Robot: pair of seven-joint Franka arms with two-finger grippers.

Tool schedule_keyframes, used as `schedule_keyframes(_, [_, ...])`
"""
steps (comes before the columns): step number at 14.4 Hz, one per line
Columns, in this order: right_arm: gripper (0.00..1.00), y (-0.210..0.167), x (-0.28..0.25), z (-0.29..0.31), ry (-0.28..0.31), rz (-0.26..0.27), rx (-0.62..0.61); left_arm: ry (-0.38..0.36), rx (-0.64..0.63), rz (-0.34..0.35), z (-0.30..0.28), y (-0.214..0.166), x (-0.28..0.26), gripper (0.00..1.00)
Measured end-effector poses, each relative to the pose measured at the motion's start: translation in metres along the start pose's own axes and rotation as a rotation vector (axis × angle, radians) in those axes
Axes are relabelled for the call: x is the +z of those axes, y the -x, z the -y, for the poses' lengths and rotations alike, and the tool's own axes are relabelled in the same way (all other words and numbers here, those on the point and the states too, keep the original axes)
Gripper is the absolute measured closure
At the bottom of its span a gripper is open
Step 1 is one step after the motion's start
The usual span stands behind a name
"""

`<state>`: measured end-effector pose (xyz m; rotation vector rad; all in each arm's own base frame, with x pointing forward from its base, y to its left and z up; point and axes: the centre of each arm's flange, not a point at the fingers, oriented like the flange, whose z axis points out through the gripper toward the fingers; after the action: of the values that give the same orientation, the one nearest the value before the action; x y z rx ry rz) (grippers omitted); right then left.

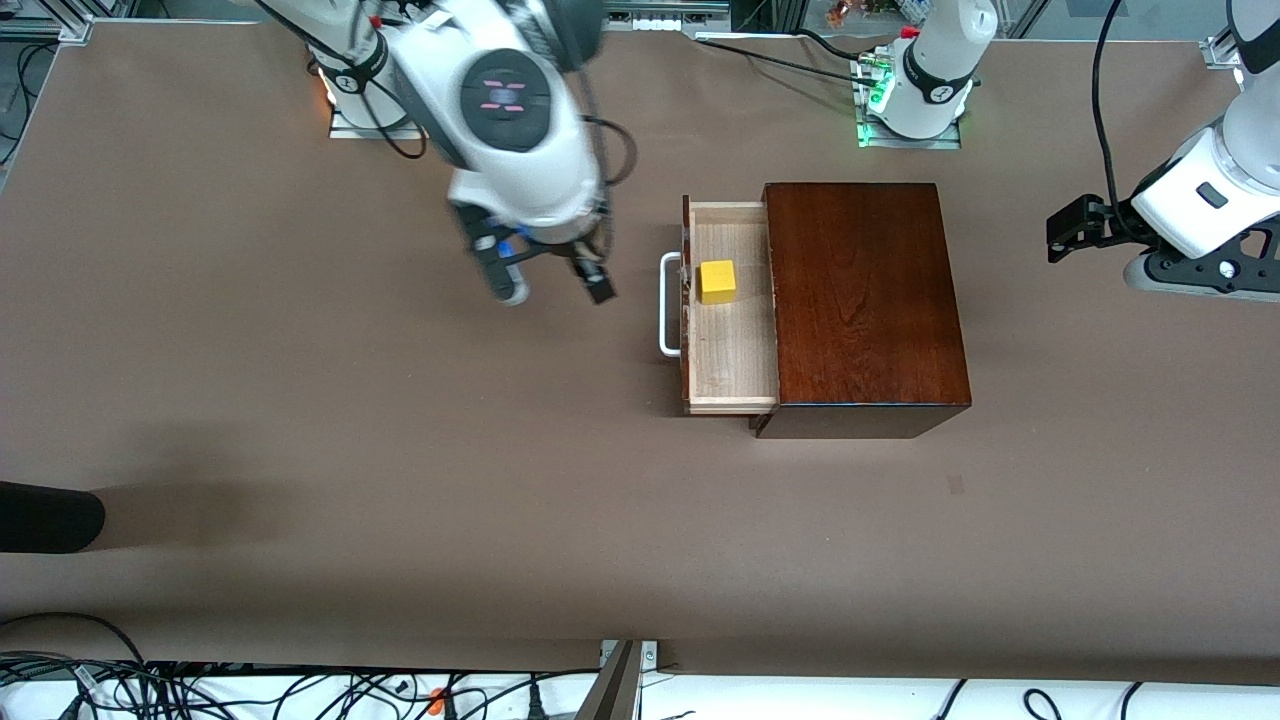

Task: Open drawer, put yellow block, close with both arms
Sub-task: 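Open the right gripper and withdraw it while the left gripper approaches, then position the left gripper against the drawer front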

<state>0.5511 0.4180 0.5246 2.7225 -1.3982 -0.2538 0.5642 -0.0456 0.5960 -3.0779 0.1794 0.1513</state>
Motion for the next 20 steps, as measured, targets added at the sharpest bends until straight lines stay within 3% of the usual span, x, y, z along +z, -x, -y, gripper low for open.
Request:
schedule_keyframes(3, [0.0,-0.067,-0.016,-0.03,0.044,-0.033,-0.253,-0.001,0.055,0.027,-0.03,-0.001,0.007,0.0])
schedule_keyframes(6, [0.0,-0.144,-0.025,-0.077,0.083,-0.028,-0.479,-0.004,0.172,0.086,-0.094,-0.007,0.03,0.0])
schedule_keyframes(10, [0.0,-0.226,-0.036,-0.143,0.064,0.0,-0.68,0.003,0.349,0.175,-0.188,-0.01,0.076,0.0])
schedule_keyframes(13, [0.0,-0.26,-0.035,-0.177,0.051,-0.029,-0.798,0.021,0.492,0.199,-0.264,-0.005,0.1,0.0])
schedule_keyframes(15, [0.0,-0.282,-0.035,-0.198,0.05,-0.037,-0.838,0.041,0.605,0.175,-0.318,-0.003,0.108,0.0])
schedule_keyframes(20, [0.0,-0.344,-0.041,-0.242,0.036,-0.042,-0.914,0.114,1.044,-0.011,-0.405,-0.007,0.131,0.0])
